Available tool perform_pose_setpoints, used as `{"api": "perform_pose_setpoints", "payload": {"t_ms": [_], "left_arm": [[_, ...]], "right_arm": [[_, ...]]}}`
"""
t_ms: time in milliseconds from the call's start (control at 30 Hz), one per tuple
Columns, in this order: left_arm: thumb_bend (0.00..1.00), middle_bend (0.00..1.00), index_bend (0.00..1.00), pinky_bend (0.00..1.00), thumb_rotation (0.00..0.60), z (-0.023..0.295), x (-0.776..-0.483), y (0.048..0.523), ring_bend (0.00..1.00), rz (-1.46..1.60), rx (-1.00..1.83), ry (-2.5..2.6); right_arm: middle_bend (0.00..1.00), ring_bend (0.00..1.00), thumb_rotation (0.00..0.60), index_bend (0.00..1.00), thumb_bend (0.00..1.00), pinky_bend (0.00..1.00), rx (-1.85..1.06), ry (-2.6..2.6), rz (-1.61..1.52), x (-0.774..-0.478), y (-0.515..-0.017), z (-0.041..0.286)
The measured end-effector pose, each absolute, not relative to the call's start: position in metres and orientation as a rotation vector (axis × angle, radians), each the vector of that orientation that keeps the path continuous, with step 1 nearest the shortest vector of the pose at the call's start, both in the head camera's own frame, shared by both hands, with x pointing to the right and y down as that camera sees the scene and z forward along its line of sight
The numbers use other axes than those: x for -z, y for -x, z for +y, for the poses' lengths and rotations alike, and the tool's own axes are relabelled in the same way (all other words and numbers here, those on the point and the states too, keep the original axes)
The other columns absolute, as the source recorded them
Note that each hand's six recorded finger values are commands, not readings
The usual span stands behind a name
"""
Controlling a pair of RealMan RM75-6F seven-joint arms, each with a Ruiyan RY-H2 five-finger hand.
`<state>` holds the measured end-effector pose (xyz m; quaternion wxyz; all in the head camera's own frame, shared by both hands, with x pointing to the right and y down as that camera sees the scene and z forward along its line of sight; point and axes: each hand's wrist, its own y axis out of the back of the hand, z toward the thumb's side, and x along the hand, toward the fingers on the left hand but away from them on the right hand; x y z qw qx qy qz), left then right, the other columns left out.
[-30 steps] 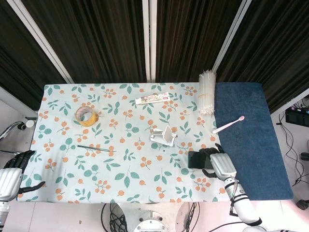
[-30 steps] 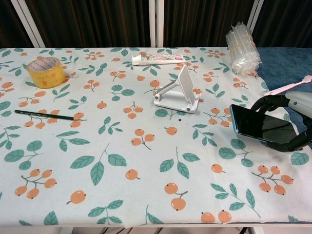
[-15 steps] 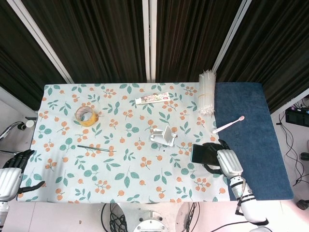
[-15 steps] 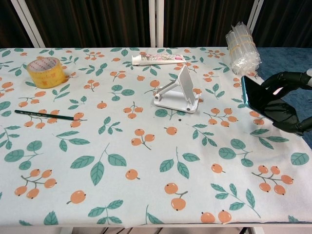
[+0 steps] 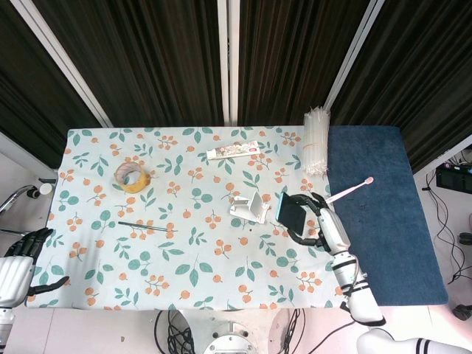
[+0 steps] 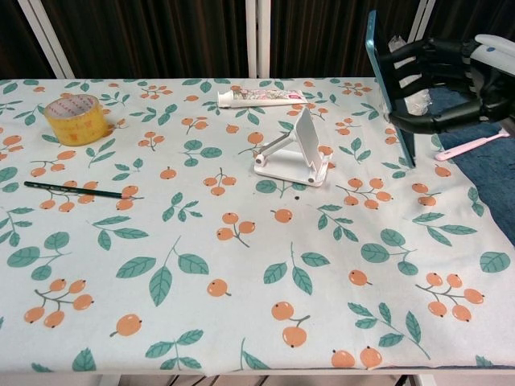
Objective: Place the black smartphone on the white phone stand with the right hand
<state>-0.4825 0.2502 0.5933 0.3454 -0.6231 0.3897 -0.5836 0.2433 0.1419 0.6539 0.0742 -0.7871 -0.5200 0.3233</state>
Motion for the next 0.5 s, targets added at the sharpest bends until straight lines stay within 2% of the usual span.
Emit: {"api": "perform_pose_setpoints", "payload": {"t_ms": [167,500], "left_arm": [[0.02,0.09,0.10,0.22,0.442,0.250,-0.593,0.483,0.11,1.011,1.515,1.619],[0.02,0.09,0.10,0.22,0.437,0.253,-0.592,0.489,0.11,1.022,1.526,1.614]], "right_arm": [[0.46,0.39,0.600,0.61,0.38,0.02,-0.880,2.396,-1.640,-0.668,-0.219,0.135],[0.44,0.39,0.600,0.61,0.38,0.01,-0.848,2.423,-1.756,-0.707,-0.206,0.124]]}}
